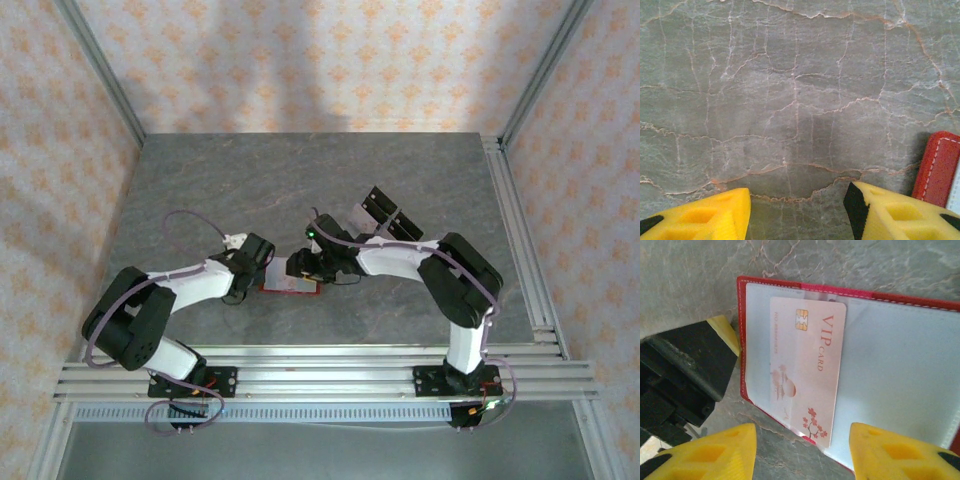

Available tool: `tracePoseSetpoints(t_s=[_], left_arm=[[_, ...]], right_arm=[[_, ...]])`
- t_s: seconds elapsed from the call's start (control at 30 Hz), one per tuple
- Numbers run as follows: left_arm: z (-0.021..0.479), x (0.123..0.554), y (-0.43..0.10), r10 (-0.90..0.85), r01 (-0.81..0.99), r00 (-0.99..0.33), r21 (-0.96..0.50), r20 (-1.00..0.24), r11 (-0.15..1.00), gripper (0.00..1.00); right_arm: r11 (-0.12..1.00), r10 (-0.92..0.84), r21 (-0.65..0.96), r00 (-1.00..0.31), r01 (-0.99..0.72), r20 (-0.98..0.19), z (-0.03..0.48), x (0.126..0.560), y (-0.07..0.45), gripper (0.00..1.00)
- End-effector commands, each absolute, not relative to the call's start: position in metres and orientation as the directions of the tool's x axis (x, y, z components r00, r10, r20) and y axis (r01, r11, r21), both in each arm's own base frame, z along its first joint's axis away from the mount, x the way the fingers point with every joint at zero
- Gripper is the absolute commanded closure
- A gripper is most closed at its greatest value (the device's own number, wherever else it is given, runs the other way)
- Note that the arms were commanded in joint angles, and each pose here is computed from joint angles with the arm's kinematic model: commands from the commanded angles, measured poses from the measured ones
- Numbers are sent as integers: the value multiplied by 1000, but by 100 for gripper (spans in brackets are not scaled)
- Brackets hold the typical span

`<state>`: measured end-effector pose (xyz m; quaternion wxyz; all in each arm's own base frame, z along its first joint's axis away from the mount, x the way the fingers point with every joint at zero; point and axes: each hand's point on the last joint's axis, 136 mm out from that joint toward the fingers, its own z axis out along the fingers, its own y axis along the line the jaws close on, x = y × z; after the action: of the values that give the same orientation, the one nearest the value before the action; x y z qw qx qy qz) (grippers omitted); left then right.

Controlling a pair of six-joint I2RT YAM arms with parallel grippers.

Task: Put the credit cards into the card holder
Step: Insert the credit card into the card slot.

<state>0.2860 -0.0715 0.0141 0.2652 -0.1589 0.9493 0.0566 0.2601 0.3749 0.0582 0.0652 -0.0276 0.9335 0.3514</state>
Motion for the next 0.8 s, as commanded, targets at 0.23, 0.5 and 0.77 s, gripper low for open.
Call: tracePoseSetpoints(t_s=[0.23, 0.5, 0.77], left_arm=[[-5, 262, -99, -265, -279, -853, -35, -450, 960, 45], [-7, 262, -102, -262, -274, -851, -39, -455, 961, 45], [-8, 262, -104, -263, -272, -850, -47, -456, 961, 45]], right_arm=[[851, -80, 495, -974, -177, -211, 68, 277, 353, 93], [857, -102, 478, -974, -190, -203, 58, 283, 364, 100], [862, -113, 471, -977, -187, -180, 44, 280, 369, 100]])
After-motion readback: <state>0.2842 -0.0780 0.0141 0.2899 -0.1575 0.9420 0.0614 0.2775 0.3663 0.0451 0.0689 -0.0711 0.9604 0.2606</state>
